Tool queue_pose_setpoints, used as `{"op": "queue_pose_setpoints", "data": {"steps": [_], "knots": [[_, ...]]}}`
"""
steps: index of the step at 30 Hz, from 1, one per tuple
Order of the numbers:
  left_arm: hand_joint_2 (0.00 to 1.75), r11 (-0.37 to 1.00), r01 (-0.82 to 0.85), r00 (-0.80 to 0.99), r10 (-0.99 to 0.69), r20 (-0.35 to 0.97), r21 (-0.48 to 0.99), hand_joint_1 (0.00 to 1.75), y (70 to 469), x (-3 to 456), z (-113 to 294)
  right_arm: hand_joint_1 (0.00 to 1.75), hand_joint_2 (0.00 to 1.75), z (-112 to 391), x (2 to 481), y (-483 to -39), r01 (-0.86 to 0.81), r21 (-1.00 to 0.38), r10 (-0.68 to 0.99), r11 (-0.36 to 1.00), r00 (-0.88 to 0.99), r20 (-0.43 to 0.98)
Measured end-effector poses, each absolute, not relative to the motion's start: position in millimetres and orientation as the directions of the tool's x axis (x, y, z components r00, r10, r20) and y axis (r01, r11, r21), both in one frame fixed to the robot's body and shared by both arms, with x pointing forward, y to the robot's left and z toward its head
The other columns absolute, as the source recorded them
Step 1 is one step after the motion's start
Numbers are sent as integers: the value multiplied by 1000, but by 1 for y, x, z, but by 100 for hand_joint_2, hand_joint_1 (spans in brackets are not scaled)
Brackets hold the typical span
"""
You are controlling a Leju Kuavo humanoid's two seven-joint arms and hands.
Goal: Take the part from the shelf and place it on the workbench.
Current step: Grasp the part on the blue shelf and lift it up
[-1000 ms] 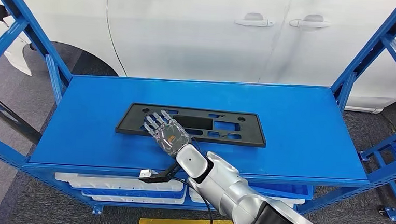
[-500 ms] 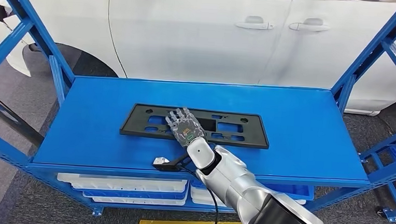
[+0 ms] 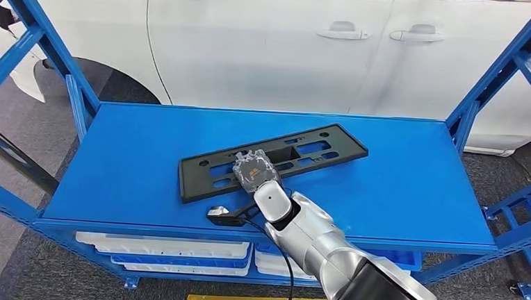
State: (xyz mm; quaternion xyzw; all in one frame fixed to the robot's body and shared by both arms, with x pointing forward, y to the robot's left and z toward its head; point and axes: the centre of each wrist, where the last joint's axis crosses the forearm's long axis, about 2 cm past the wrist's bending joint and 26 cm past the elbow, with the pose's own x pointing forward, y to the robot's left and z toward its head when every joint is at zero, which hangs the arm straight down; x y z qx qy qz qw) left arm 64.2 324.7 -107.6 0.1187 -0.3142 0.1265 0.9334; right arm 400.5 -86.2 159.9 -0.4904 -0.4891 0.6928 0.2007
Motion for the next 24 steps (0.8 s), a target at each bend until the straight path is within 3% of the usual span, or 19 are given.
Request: {"op": "queue_pose_setpoints", "data": {"steps": [5,9,13,17,20,24], "knots": [[0,940,-312,759,160,631,138,0,324,63,-108,175,175,159,400,-87,197,-890,775,-412,-438,-456],[175,942,-305,746,145,650,141,0,324,62,-108,175,175,160,400,-87,210,-916,802,-341,-443,-400],[175,943,-303,712,127,690,139,0,324,63,-108,175,175,169,404,-90,250,-955,845,-160,-466,-263],[175,935,-331,696,149,703,129,0,324,59,-108,175,175,193,409,-93,290,-943,846,165,-533,-15],[175,924,-365,691,187,699,115,0,324,55,-109,175,175,219,407,-102,274,-851,761,447,-616,202],[175,912,-399,682,226,696,95,0,325,51,-110,175,175,245,395,-121,242,-667,601,705,-704,379]]}}
